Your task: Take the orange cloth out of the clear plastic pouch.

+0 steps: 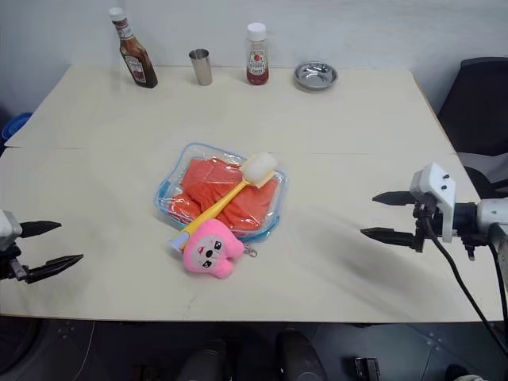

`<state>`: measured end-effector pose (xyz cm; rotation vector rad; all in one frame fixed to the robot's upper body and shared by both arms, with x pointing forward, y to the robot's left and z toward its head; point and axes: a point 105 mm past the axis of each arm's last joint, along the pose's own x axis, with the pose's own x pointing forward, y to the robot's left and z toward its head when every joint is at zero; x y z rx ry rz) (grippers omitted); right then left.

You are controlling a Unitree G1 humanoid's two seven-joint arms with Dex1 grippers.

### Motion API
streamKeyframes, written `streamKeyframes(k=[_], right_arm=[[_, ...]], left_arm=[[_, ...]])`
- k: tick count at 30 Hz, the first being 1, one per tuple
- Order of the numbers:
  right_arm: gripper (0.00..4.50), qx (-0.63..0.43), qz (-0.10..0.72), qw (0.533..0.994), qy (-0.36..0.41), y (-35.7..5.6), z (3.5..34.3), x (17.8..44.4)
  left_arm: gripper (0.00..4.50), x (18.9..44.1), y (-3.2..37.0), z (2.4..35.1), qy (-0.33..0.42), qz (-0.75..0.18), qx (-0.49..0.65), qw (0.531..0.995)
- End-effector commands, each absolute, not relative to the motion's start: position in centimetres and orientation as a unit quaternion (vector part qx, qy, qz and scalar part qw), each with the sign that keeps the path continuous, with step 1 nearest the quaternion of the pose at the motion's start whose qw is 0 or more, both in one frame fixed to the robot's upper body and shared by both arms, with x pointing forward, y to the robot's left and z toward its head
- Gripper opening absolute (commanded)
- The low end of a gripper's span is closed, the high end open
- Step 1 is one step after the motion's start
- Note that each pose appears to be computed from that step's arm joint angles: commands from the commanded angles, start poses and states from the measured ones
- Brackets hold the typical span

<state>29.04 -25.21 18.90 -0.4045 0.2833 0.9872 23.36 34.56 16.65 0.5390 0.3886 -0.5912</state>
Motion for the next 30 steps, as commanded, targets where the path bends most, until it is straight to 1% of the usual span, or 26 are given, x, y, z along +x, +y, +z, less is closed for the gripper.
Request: streamKeyframes(k=[1,10,20,27,30], right_arm=[[4.5,-0.198,0.463,0.858,0.105,-25.0,20.3,28.9],[4.5,-0.203,0.448,0.865,0.095,-25.0,20.5,29.1],[4.5,-0.195,0.441,0.87,0.098,-24.5,20.2,29.5],[4.5,-0.175,0.455,0.868,0.099,-23.9,20.2,29.0],[4.5,-0.165,0.462,0.866,0.093,-23.4,20.4,28.8]], left_arm=[[4.48,23.5,34.5,17.6,0.176,-0.284,0.282,0.899],[4.48,23.8,34.6,17.7,0.168,-0.266,0.293,0.903],[4.48,23.6,34.1,17.3,0.182,-0.272,0.263,0.908],[4.48,24.0,32.6,17.7,0.167,-0.286,0.229,0.915],[4.48,24.3,31.4,18.1,0.156,-0.301,0.22,0.915]])
